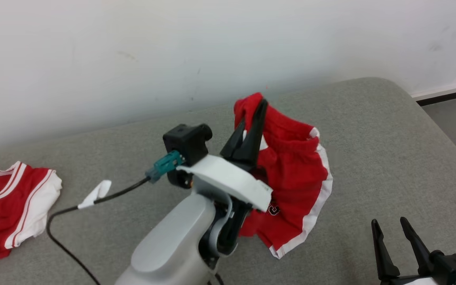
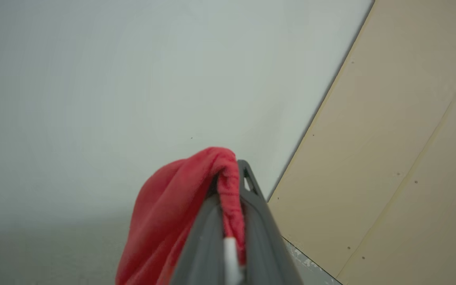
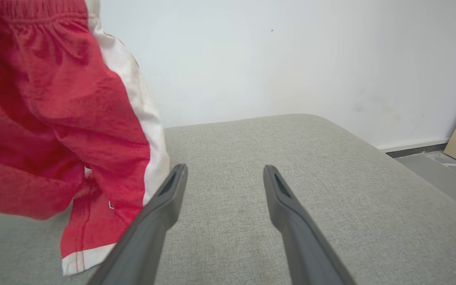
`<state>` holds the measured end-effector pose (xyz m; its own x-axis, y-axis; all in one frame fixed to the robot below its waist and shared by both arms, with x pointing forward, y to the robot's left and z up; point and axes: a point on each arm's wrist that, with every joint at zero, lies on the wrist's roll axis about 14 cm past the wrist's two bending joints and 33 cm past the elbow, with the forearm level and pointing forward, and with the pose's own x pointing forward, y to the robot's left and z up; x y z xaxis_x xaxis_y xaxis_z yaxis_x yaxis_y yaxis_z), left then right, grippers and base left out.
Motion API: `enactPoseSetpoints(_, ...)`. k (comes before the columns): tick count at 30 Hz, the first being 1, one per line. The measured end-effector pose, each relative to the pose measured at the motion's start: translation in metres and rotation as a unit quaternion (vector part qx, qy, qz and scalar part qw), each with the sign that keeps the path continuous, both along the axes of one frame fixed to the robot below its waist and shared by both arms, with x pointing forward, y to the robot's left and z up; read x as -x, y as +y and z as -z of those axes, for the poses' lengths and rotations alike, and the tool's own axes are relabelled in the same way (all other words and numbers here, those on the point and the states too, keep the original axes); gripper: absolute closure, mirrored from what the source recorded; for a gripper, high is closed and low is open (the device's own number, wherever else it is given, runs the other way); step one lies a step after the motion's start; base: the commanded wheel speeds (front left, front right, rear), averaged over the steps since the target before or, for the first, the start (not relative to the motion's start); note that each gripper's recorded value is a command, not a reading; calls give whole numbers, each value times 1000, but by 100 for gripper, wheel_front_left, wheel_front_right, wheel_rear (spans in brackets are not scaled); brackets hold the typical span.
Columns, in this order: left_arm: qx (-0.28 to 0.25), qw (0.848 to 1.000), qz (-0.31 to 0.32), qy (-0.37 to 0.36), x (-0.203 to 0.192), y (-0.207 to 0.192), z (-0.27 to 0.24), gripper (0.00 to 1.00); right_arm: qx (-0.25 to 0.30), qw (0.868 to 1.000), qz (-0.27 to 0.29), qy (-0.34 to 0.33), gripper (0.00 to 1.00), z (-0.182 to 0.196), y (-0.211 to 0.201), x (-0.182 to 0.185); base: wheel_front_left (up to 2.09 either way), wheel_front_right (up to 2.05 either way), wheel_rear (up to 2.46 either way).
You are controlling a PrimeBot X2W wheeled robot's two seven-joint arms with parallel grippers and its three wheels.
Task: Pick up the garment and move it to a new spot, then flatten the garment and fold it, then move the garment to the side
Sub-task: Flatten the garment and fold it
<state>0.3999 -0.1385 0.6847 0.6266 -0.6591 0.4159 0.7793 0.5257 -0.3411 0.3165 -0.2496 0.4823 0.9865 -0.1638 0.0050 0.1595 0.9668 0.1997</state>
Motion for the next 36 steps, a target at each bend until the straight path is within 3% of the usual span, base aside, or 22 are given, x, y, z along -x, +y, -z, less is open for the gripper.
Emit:
enactPoseSetpoints(9, -62, 994, -15, 88, 9, 52, 109, 100, -1, 1000, -21, 7, 0, 5, 12, -6, 0, 0, 0)
enactPoseSetpoints(17, -124, 975, -81, 164, 22, 125, 190, 100, -2, 999, -46, 4, 0, 4, 27, -14, 0, 0, 0)
enactPoseSetpoints(24, -153, 957, -143, 200, 25, 174, 226, 100, -1, 998, -55, 4, 0, 5, 31, -15, 0, 0, 0)
enactPoseSetpoints(34, -209, 935, -188, 218, 21, 209, 255, 100, -1, 998, -59, 6, 0, 5, 34, -16, 0, 0, 0)
enactPoseSetpoints(35, -217, 933, -191, 217, 21, 212, 257, 64, 0, 998, -59, 6, 0, 5, 33, -16, 0, 0, 0)
enactPoseSetpoints(36, -222, 931, -195, 216, 20, 215, 258, 7, 0, 998, -58, 6, 0, 5, 33, -15, 0, 0, 0)
